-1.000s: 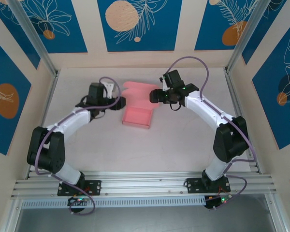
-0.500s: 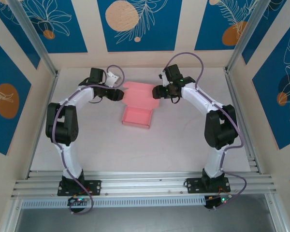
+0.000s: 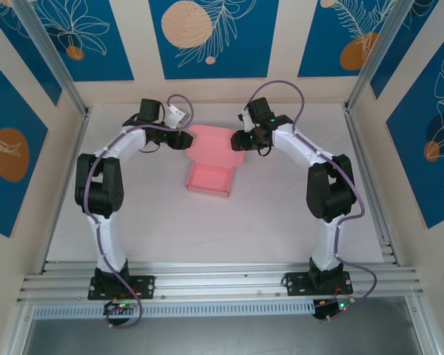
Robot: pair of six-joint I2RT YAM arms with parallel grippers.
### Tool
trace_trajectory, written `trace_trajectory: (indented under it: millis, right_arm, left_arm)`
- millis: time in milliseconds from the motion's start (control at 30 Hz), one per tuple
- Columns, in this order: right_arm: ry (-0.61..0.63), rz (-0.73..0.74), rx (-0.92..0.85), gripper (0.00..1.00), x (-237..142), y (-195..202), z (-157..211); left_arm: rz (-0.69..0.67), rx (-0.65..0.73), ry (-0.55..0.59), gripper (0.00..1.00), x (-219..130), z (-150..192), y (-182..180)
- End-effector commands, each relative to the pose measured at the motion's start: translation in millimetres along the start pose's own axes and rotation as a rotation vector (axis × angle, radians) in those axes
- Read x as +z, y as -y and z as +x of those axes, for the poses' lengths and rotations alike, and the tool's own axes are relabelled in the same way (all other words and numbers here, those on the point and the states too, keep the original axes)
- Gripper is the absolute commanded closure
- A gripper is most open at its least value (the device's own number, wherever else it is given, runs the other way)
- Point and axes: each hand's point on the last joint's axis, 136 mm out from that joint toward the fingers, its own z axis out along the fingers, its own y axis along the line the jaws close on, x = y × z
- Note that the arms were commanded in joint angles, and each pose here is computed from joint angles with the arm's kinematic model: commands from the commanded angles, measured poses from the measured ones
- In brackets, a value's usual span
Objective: Fold the paper box
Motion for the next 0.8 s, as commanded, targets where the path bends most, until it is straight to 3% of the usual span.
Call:
trace_trajectory:
  millis: [0, 300, 433, 633, 767]
  right_arm:
    - [-0.017, -0.025, -0.016, 0.50, -1, -11, 2]
    - [-0.037, 0.018, -0.005, 0.58, 4, -5, 16]
    - [-0.039, 0.024, -0.010, 0.63, 6, -7, 19]
    - [-0.029, 0.054, -0.026, 0.76, 8, -9, 18]
    - [-0.010, 0.096, -0.048, 0.79, 7, -9, 13]
  left_arm:
    - [0.060, 0.025, -0.028, 0.49, 8, 0, 14]
    - [0.070, 0.048, -0.066, 0.60, 18, 5, 25]
    - [0.062, 0.051, -0.083, 0.70, 20, 7, 29]
    - [-0.006, 0.047, -0.097, 0.84, 19, 9, 29]
    - [-0.079, 0.056, -0.098, 0.89, 15, 9, 32]
